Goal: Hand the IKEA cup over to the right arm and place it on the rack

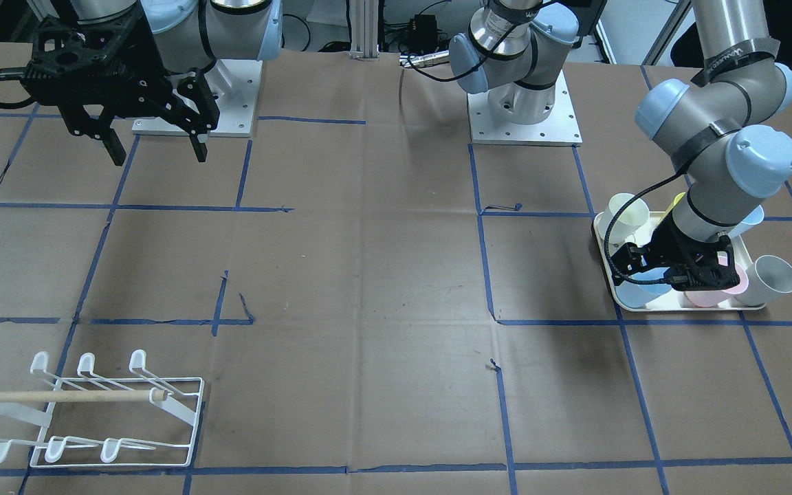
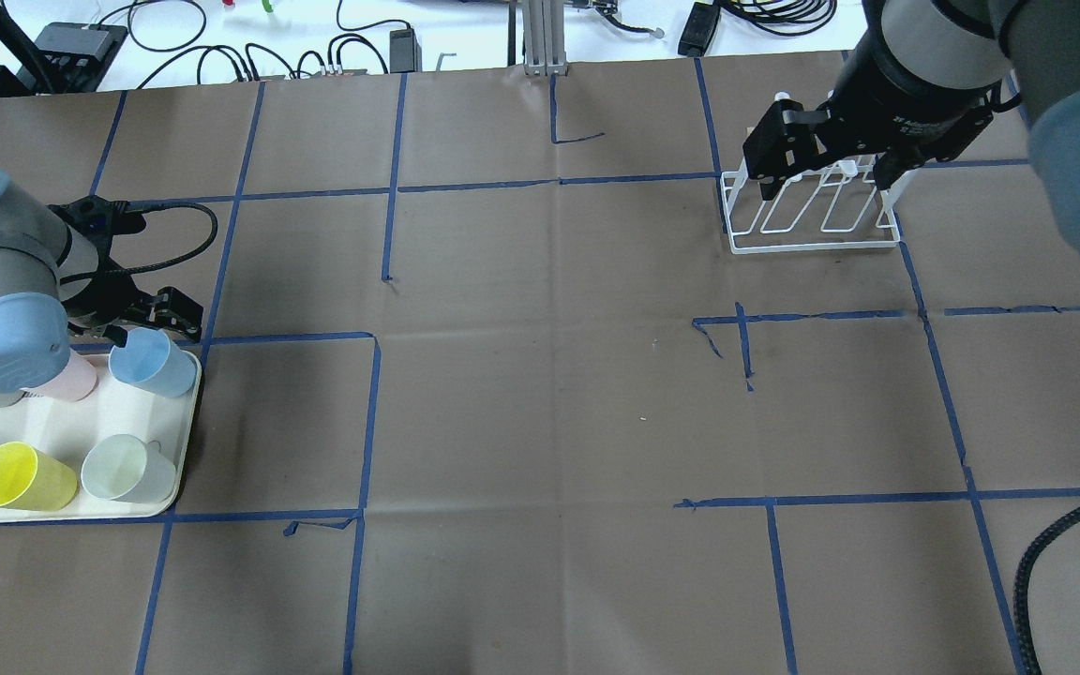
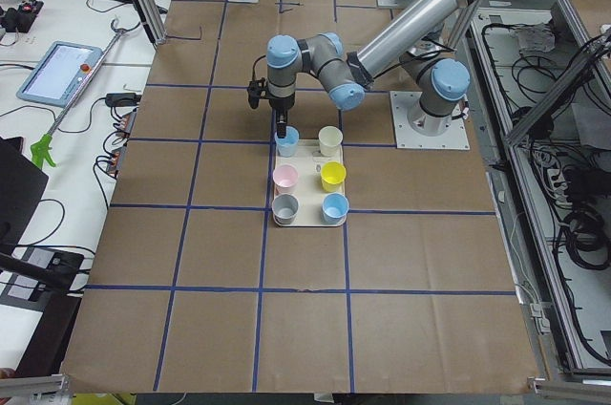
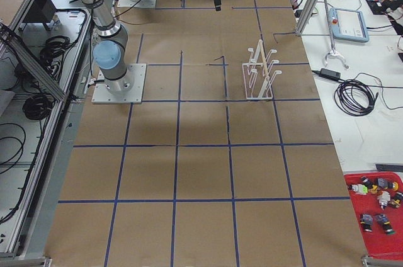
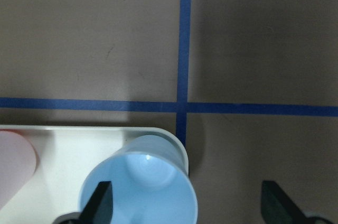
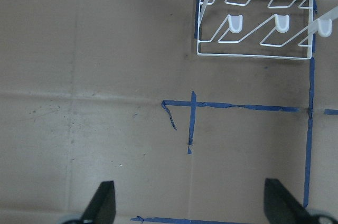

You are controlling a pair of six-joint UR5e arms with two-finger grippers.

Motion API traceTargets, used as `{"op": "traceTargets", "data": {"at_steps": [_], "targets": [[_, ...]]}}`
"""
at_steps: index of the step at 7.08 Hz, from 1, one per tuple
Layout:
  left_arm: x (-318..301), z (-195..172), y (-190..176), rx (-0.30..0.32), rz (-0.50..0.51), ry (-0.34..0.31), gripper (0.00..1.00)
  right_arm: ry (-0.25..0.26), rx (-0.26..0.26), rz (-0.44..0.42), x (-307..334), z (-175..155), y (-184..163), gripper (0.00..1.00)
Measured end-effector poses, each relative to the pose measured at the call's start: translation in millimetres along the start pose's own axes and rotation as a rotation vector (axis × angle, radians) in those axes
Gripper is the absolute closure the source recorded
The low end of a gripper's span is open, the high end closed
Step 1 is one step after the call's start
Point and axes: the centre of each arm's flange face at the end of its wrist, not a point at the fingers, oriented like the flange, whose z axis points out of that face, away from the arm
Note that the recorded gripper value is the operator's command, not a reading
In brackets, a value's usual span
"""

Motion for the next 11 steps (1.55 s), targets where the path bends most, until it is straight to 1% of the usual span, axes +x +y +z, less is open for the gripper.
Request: {"op": "traceTargets", "data": {"at_steps": [2, 3, 4, 6, 7, 11], "targets": [[5.1, 15.6, 12.2, -0.033, -0.001, 0.012, 0.01, 0.000, -0.003, 0.000, 0.0, 1.3, 0.5, 0.00], [6.4, 19.9, 15.6, -0.042, 0.000, 0.015, 0.11, 0.000, -0.005, 0.000, 0.0, 2.0, 0.7, 0.00], [6.8, 21.5, 16.8, -0.046, 0.000, 0.016, 0.30, 0.000, -0.006, 0.000, 0.0, 2.1, 1.0, 0.00], [6.3, 21.5, 16.1, -0.050, 0.003, 0.016, 0.78, -0.001, -0.006, 0.000, -0.1, 2.1, 1.3, 0.00], [6.0, 21.0, 15.7, -0.050, 0.003, 0.016, 1.00, -0.002, -0.006, 0.000, -0.1, 2.2, 1.2, 0.00], [4.7, 19.0, 14.6, -0.050, -0.004, 0.015, 1.00, -0.002, -0.009, 0.000, -0.1, 3.6, 1.2, 0.00]]}}
